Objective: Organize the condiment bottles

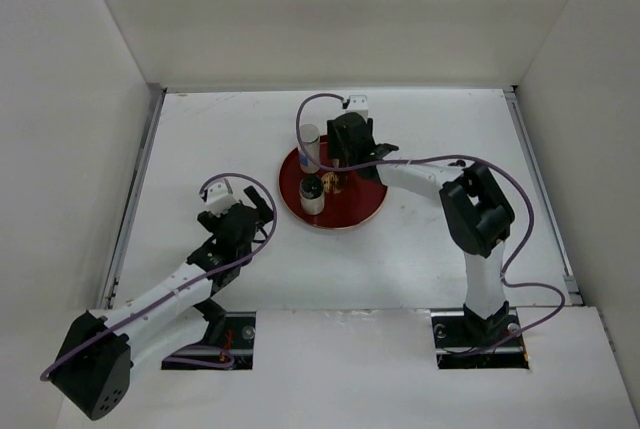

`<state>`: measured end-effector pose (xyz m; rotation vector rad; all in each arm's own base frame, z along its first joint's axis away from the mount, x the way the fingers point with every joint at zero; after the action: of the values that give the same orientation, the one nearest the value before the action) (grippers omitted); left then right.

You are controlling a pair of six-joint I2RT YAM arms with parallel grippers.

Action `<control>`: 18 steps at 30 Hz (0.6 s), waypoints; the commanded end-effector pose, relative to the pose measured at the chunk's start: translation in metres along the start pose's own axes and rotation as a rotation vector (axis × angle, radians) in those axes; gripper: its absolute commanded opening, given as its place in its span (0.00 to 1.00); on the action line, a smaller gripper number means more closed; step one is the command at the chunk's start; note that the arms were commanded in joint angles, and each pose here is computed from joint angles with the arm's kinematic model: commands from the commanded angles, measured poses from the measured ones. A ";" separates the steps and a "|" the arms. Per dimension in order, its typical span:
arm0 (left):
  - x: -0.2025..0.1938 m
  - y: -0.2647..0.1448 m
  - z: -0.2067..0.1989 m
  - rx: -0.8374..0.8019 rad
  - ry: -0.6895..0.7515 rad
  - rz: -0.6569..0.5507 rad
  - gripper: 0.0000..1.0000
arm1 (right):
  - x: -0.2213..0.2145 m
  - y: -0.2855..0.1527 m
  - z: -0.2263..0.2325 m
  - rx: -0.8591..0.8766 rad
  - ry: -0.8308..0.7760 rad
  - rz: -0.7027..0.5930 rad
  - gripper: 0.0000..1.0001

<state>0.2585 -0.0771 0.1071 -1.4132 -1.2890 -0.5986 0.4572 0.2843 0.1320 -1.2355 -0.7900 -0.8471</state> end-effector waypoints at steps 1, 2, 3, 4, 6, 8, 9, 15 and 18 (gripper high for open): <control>0.024 -0.003 -0.009 0.034 -0.053 -0.077 1.00 | 0.062 -0.007 0.023 0.059 0.090 -0.148 0.58; 0.023 -0.004 -0.011 0.033 -0.057 -0.076 1.00 | 0.059 -0.005 0.023 0.055 0.091 -0.144 0.59; 0.023 -0.005 -0.013 0.028 -0.060 -0.071 1.00 | 0.056 -0.003 0.022 0.051 0.093 -0.138 0.60; 0.022 -0.006 -0.015 0.026 -0.062 -0.065 1.00 | 0.053 -0.001 0.022 0.049 0.098 -0.132 0.61; 0.023 -0.011 -0.018 0.016 -0.079 -0.056 1.00 | 0.048 0.001 0.021 0.046 0.099 -0.122 0.65; 0.024 -0.014 -0.018 0.021 -0.093 -0.051 1.00 | 0.045 0.001 0.020 0.043 0.100 -0.122 0.72; 0.023 -0.014 -0.017 0.026 -0.092 -0.047 1.00 | 0.046 -0.001 0.019 0.044 0.105 -0.123 0.78; 0.026 -0.020 -0.020 0.023 -0.086 -0.063 1.00 | 0.082 -0.050 0.016 0.091 0.156 -0.197 0.99; 0.025 -0.024 -0.027 -0.002 -0.078 -0.067 1.00 | 0.097 -0.088 0.002 0.113 0.175 -0.241 0.99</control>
<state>0.2476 -0.0910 0.1230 -1.4033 -1.3270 -0.5783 0.4388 0.2739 0.1717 -1.1529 -0.7814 -0.9140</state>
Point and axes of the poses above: each gripper's point midway between its finger pads, its own y axis out along the fingers, its own z axis along the line the jaws close on, x = y × z, the point moved 2 cm from there along -y, back along the fingers, and after that the axes turned 5 degrees about y, right-handed, at the moved point
